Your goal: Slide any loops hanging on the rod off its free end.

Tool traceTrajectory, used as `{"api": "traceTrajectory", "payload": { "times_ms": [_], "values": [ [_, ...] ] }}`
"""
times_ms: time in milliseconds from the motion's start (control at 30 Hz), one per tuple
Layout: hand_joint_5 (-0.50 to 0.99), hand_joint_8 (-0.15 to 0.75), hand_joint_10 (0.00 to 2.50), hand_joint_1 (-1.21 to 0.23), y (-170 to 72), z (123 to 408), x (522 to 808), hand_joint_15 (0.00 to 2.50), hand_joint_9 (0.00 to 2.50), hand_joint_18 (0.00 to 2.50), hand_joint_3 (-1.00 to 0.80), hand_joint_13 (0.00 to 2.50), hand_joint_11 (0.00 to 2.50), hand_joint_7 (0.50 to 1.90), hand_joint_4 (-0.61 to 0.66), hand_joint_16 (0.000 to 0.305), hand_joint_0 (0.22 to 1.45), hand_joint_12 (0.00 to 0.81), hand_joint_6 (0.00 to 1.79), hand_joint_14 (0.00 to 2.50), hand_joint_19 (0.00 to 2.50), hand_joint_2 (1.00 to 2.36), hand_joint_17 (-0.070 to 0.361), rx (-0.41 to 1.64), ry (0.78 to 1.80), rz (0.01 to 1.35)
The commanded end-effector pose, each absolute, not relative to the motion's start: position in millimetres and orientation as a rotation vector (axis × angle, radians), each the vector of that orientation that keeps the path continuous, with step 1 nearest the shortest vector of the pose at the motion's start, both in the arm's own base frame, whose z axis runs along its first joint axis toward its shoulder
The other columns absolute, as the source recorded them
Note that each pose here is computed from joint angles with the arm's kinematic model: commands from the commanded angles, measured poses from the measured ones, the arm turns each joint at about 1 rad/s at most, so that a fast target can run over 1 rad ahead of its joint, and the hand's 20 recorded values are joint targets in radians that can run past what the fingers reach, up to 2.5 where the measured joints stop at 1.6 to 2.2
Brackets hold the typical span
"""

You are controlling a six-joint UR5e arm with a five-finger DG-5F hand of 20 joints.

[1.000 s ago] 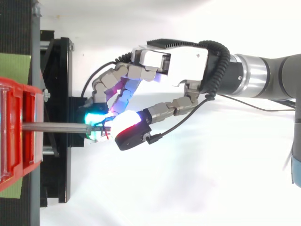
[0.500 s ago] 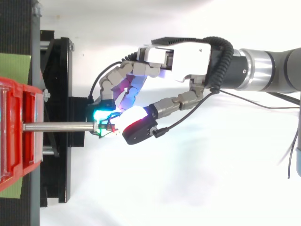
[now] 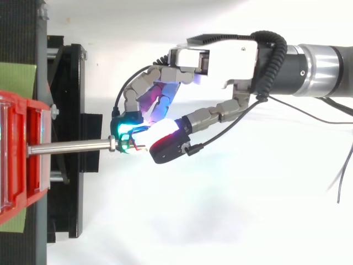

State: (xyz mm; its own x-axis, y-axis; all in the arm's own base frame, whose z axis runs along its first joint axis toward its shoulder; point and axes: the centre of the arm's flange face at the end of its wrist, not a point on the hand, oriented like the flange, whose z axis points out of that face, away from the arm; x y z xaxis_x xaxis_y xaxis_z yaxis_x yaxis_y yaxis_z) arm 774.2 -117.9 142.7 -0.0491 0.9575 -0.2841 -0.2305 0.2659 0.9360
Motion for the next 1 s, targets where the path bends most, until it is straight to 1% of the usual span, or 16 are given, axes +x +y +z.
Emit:
{"api": "traceTrajectory", "payload": {
  "times_ms": [0,100,167,200,233,400,433,500,533,567,633,800,867,900,933,967],
  "values": [
    [-0.08,0.325,0.01,-0.63,-123,142,772,0.10,1.19,0.81,-0.12,0.77,0.29,1.04,-0.09,0.062,0.42,0.405,0.87,0.00,0.27,1.77,0.139,0.810,1.229,1.146],
    [-0.08,0.326,0.01,-0.63,-126,142,768,0.10,1.19,0.81,-0.14,0.77,0.28,1.05,-0.08,0.062,0.42,0.406,0.87,0.00,0.27,1.79,0.140,0.826,1.251,1.141],
    [-0.08,0.332,0.01,-0.62,-127,144,760,0.10,1.19,0.81,-0.14,0.77,0.28,1.05,-0.07,0.062,0.41,0.407,0.87,0.00,0.27,1.80,0.140,0.838,1.263,1.130],
    [-0.08,0.331,0.01,-0.62,-127,146,750,0.09,1.19,0.81,-0.14,0.77,0.28,1.05,-0.08,0.062,0.41,0.408,0.87,0.00,0.27,1.80,0.140,0.843,1.271,1.126],
    [-0.08,0.332,0.01,-0.62,-126,147,746,0.10,1.19,0.81,-0.14,0.77,0.28,1.05,-0.07,0.062,0.41,0.410,0.87,0.00,0.27,1.80,0.140,0.844,1.274,1.124],
    [-0.08,0.333,0.01,-0.63,-127,161,724,0.09,1.19,0.81,-0.14,0.77,0.29,1.05,-0.07,0.062,0.41,0.411,0.87,0.00,0.27,1.80,0.140,0.870,1.256,1.086],
    [-0.08,0.333,0.01,-0.64,-128,169,722,0.09,1.19,0.81,-0.13,0.77,0.28,1.06,-0.08,0.062,0.42,0.410,0.87,0.00,0.27,1.77,0.140,0.875,1.241,1.085],
    [-0.08,0.330,0.01,-0.67,-130,172,722,0.10,1.18,0.81,-0.12,0.76,0.29,1.06,-0.08,0.062,0.43,0.409,0.87,0.00,0.28,1.72,0.139,0.879,1.237,1.087],
    [-0.09,0.326,0.01,-0.69,-131,171,720,0.10,1.17,0.81,-0.10,0.76,0.30,1.06,-0.08,0.061,0.44,0.406,0.88,0.00,0.28,1.65,0.138,0.896,1.245,1.088],
    [-0.09,0.324,0.01,-0.69,-130,170,720,0.10,1.17,0.81,-0.09,0.76,0.31,1.07,-0.08,0.061,0.45,0.406,0.88,0.00,0.28,1.63,0.138,0.902,1.249,1.091],
    [-0.09,0.314,0.01,-0.68,-130,167,717,0.11,1.19,0.80,-0.06,0.76,0.33,1.08,-0.06,0.061,0.47,0.403,0.88,0.00,0.28,1.52,0.137,0.934,1.262,1.097],
    [-0.08,0.314,0.01,-0.62,-127,164,715,0.11,1.21,0.80,-0.10,0.76,0.33,1.08,-0.05,0.061,0.46,0.402,0.88,0.00,0.29,1.55,0.137,0.991,1.269,1.117],
    [-0.08,0.314,0.01,-0.61,-127,164,715,0.11,1.21,0.79,-0.12,0.76,0.33,1.08,-0.03,0.061,0.46,0.402,0.88,0.00,0.29,1.52,0.138,1.023,1.251,1.130],
    [-0.09,0.311,0.01,-0.62,-127,163,715,0.11,1.21,0.78,-0.12,0.76,0.34,1.09,-0.03,0.061,0.47,0.401,0.88,0.00,0.29,1.47,0.137,1.044,1.240,1.136],
    [-0.09,0.311,0.01,-0.63,-127,163,715,0.12,1.21,0.78,-0.12,0.75,0.34,1.09,-0.02,0.060,0.49,0.399,0.88,0.00,0.31,1.39,0.136,1.093,1.209,1.153],
    [-0.09,0.306,0.01,-0.63,-128,163,715,0.12,1.21,0.77,-0.12,0.75,0.34,1.09,-0.02,0.060,0.50,0.397,0.88,0.00,0.31,1.34,0.135,1.111,1.198,1.160]
  ]
}}
